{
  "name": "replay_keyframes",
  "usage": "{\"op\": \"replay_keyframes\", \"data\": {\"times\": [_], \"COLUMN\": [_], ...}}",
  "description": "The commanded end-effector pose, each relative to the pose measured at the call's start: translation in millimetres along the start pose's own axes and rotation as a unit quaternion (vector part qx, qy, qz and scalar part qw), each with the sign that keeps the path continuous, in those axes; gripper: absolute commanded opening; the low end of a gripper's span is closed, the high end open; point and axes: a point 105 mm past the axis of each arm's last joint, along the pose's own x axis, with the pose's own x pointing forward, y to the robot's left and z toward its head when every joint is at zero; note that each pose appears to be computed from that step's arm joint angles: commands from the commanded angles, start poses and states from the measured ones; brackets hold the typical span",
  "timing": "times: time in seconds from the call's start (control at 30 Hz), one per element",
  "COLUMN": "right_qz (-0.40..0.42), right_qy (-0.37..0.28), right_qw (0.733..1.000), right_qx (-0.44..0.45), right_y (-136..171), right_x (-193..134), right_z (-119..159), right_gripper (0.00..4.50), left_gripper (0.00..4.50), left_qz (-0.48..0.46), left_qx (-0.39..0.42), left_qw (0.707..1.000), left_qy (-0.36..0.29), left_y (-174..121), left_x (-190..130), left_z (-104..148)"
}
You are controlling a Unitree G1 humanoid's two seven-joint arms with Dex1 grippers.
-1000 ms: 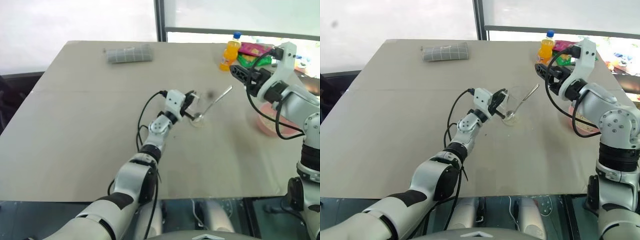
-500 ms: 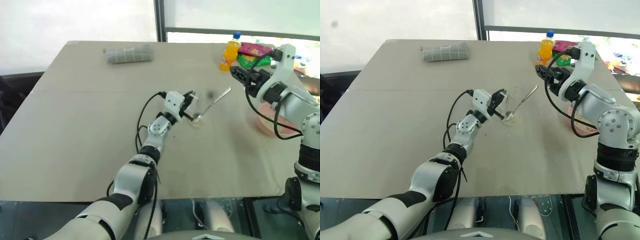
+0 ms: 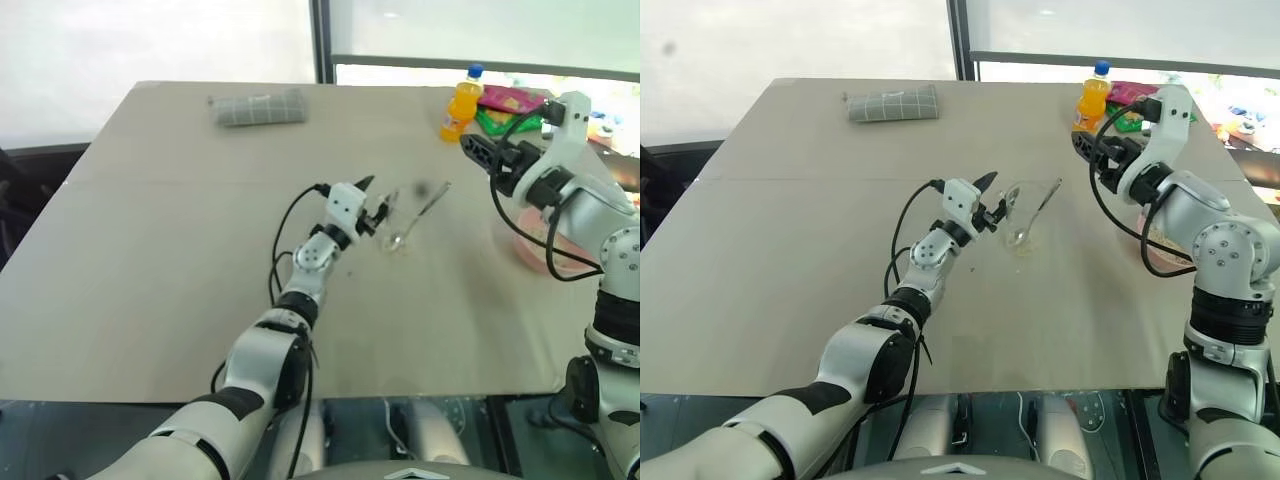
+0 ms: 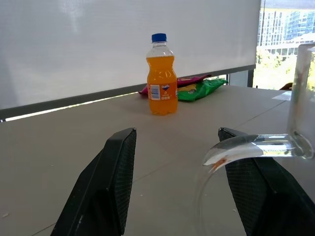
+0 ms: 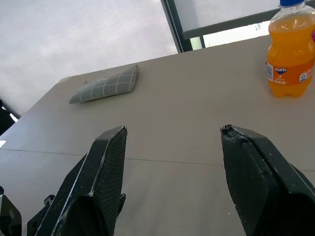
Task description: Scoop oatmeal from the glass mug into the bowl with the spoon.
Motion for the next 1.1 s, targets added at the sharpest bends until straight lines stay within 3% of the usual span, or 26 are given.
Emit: {"op": "replay_keyframes", "data": {"times": [0.03,0.37,0.77,1.1], "right_qz": [0.006,0.003,0.002,-0.043], "right_qy": [-0.028,-0.030,-0.044,-0.120], "right_qw": [1.000,1.000,0.999,0.992], "right_qx": [-0.002,0.003,0.013,0.024], "right_y": [2,1,1,-28], "right_x": [-5,-4,-6,-29], "right_z": [13,9,8,32], "right_gripper": [3.06,3.06,3.06,3.06], "left_gripper": [2.89,2.89,2.89,2.89], "left_qz": [-0.006,-0.030,-0.047,-0.077], "left_qx": [0.005,0.013,0.041,0.080], "left_qw": [1.000,0.999,0.997,0.993], "left_qy": [-0.014,-0.006,-0.034,-0.048], "left_y": [-1,1,4,4], "left_x": [0,-12,-23,-48], "left_z": [5,0,11,25]}}
